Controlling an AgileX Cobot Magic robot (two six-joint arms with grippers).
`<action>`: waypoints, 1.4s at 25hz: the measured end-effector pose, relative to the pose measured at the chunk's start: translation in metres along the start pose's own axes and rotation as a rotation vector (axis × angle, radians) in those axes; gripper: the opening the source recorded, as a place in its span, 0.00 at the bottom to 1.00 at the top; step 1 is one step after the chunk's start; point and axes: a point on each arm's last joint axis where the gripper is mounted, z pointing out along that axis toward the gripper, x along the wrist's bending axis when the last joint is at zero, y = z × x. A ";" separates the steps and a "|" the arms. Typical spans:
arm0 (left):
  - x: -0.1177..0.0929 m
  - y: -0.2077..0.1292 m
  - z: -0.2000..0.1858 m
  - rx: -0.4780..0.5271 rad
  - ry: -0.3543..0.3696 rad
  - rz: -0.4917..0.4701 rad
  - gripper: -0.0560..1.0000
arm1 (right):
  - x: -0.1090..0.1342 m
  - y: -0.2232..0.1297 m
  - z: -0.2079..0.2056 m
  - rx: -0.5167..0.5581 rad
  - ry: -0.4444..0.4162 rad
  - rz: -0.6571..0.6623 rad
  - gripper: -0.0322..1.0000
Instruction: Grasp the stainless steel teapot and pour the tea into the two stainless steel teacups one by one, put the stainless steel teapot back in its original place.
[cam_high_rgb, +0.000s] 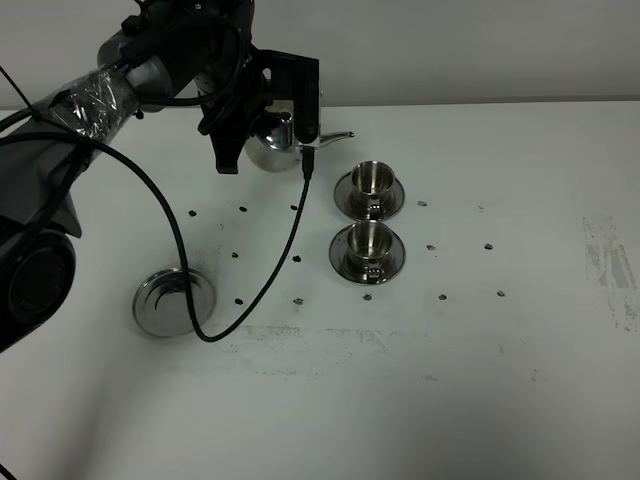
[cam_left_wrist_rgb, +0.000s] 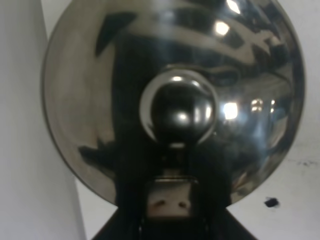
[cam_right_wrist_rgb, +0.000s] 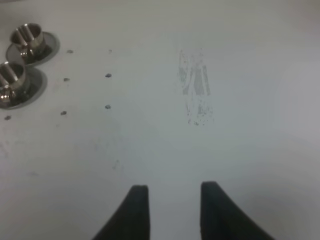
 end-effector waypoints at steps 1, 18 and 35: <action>0.001 0.000 0.000 -0.003 0.009 0.007 0.25 | 0.000 0.000 0.000 0.000 0.000 0.000 0.30; -0.002 0.014 0.007 0.064 0.062 0.202 0.25 | 0.000 0.000 0.000 0.000 0.000 0.000 0.30; -0.007 0.042 0.012 0.145 0.165 0.346 0.25 | 0.000 0.000 0.000 0.000 0.000 0.000 0.30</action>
